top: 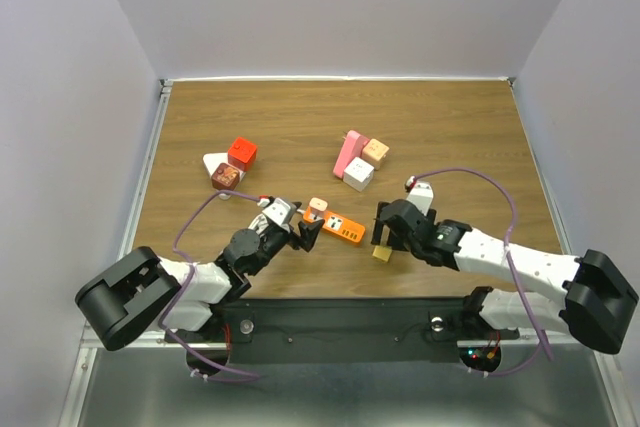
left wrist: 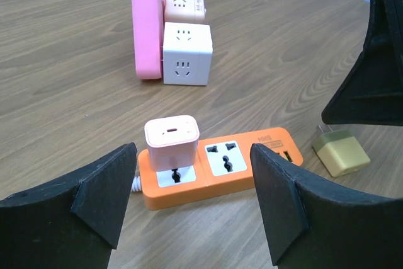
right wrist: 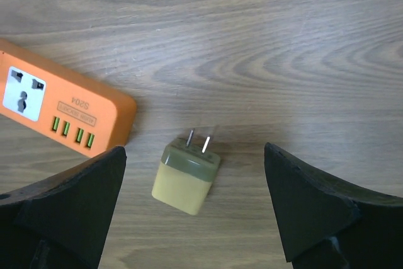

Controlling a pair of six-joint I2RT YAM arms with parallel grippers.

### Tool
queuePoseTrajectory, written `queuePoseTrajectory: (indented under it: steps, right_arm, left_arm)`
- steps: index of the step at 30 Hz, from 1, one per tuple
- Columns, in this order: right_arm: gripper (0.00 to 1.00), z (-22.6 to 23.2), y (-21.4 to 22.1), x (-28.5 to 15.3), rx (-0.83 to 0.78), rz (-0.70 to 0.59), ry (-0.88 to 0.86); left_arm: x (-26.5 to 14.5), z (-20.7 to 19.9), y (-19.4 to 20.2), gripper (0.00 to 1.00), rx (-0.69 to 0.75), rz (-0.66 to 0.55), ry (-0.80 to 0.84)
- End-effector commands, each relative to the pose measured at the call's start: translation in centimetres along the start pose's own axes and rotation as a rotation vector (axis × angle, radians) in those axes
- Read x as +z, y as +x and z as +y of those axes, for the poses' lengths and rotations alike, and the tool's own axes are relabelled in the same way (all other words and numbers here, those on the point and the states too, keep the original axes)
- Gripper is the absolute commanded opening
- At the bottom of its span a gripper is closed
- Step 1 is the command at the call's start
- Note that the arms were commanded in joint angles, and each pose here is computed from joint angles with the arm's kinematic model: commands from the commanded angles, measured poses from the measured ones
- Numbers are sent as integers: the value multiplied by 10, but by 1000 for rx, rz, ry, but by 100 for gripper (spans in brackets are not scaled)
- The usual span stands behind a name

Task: Insert the plug

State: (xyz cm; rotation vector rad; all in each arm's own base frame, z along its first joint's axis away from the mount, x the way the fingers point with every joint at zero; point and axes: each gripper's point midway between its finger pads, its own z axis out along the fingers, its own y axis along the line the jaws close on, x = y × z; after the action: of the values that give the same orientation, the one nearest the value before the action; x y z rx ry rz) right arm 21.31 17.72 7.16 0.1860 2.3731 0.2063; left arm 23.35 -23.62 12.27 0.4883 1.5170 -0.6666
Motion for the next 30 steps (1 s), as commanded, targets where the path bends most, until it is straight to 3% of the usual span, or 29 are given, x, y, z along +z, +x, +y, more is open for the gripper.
queuePoseTrajectory:
  steps: [1, 10, 19, 30]
  right_arm:
    - [91, 13, 7, 10, 115, -11, -58]
    - [79, 19, 30, 22, 112, 27, -74]
    - [77, 38, 49, 23, 20, 35, -75]
    - [77, 11, 66, 17, -11, 45, 42]
  left_arm:
    - [4, 0, -26, 84, -13, -99, -13]
    - [6, -2, -23, 84, -9, -92, -4]
    - [6, -2, -23, 84, -7, -89, -2]
    - [6, -5, -24, 83, -5, -92, 12]
